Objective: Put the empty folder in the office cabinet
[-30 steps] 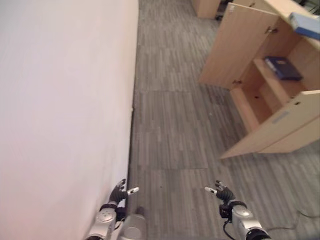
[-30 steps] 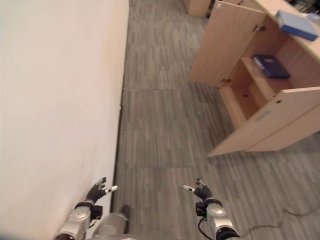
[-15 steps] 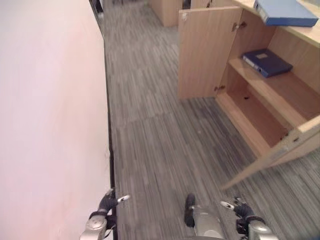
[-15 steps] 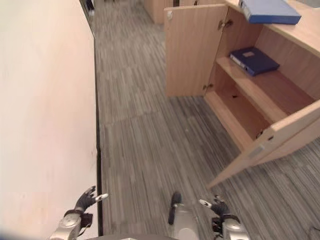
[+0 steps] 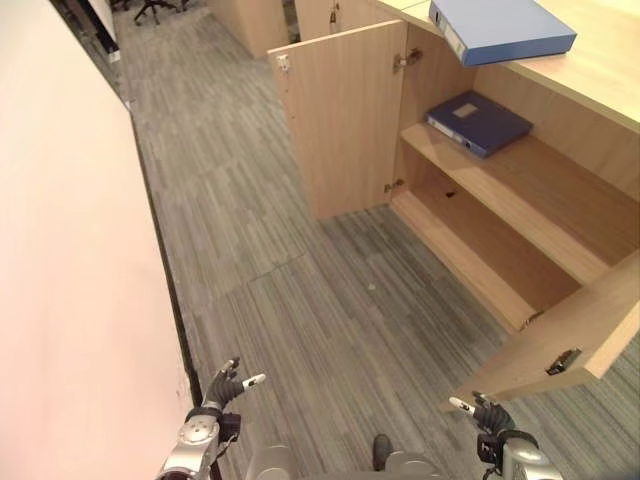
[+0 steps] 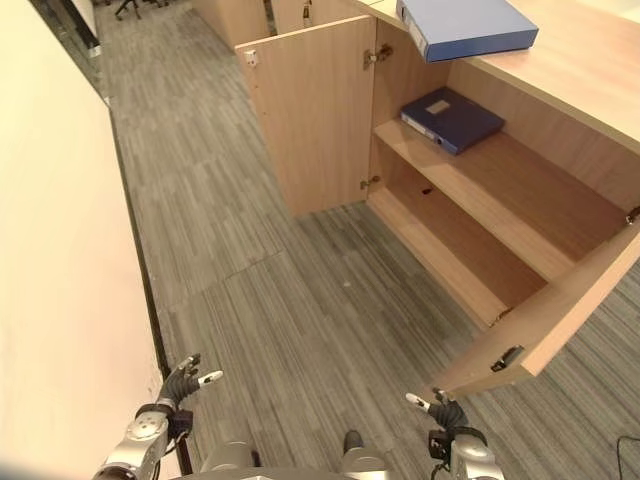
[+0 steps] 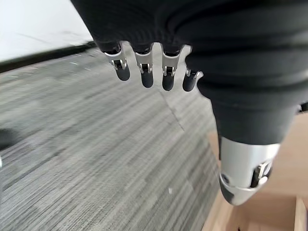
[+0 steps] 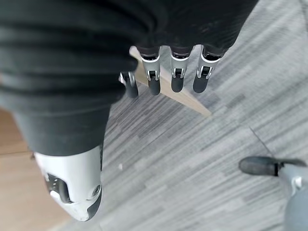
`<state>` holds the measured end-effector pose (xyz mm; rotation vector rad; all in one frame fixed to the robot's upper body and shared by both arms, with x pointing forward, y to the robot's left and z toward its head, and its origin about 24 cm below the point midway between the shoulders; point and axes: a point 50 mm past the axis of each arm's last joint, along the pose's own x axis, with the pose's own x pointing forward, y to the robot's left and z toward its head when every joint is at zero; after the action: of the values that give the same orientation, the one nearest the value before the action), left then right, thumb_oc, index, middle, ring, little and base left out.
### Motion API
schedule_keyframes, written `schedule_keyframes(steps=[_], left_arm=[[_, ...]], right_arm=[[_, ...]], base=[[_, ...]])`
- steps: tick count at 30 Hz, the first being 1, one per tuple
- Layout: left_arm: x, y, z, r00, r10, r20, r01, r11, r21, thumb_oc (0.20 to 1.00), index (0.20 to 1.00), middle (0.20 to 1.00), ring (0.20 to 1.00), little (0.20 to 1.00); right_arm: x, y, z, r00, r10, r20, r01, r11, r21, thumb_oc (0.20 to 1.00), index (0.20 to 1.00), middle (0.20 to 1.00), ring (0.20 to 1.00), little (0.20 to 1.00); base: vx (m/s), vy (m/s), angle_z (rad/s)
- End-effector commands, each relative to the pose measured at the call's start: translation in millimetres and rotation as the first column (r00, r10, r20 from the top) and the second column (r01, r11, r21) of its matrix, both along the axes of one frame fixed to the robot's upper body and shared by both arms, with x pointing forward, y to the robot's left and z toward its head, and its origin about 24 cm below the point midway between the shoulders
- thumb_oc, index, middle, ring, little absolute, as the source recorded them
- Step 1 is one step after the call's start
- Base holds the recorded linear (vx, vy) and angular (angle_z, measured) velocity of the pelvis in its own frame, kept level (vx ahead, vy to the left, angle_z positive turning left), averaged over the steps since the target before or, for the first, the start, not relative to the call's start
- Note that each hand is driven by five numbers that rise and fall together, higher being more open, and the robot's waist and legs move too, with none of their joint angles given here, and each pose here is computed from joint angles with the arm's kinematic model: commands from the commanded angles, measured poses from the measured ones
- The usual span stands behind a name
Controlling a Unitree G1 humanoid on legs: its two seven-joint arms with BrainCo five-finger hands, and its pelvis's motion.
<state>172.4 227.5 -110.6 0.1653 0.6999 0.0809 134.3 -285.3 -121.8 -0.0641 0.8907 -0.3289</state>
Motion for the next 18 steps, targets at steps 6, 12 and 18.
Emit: schedule_keyframes(steps=[6,12,18], left_arm=[[-1.4,-4.2,-0.8,1.000,-0.001,0.022,0.000,1.000,0.014,1.000,1.000,1.000,1.000,1.000],[1.1,-4.1,0.1,1.000,-0.005,0.028,0.004,1.000,0.024,1.000,1.000,1.000,1.000,1.000],[17.4,3.8,12.5,0.996,-0.039,0.082,0.033,0.997,0.071,1.000,1.000,1.000,1.000,1.000]], right_arm=[[-10.5,-19.7,0.7,0.993,-0.115,-0.016,0.114,0.993,-0.035,1.000,1.000,1.000,1.000,1.000],[-19.4,-9.8,-8.7,0.991,-0.107,-0.076,0.107,0.994,-0.003,1.000,1.000,1.000,1.000,1.000],[-61.5,-2.7,-25.3,0.944,-0.266,-0.194,0.280,0.959,0.046,1.000,1.000,1.000,1.000,1.000]], base=[[0.30,0.148,-1.11],[0.17,0.288,-0.85],[0.10,0.432,-0.70]])
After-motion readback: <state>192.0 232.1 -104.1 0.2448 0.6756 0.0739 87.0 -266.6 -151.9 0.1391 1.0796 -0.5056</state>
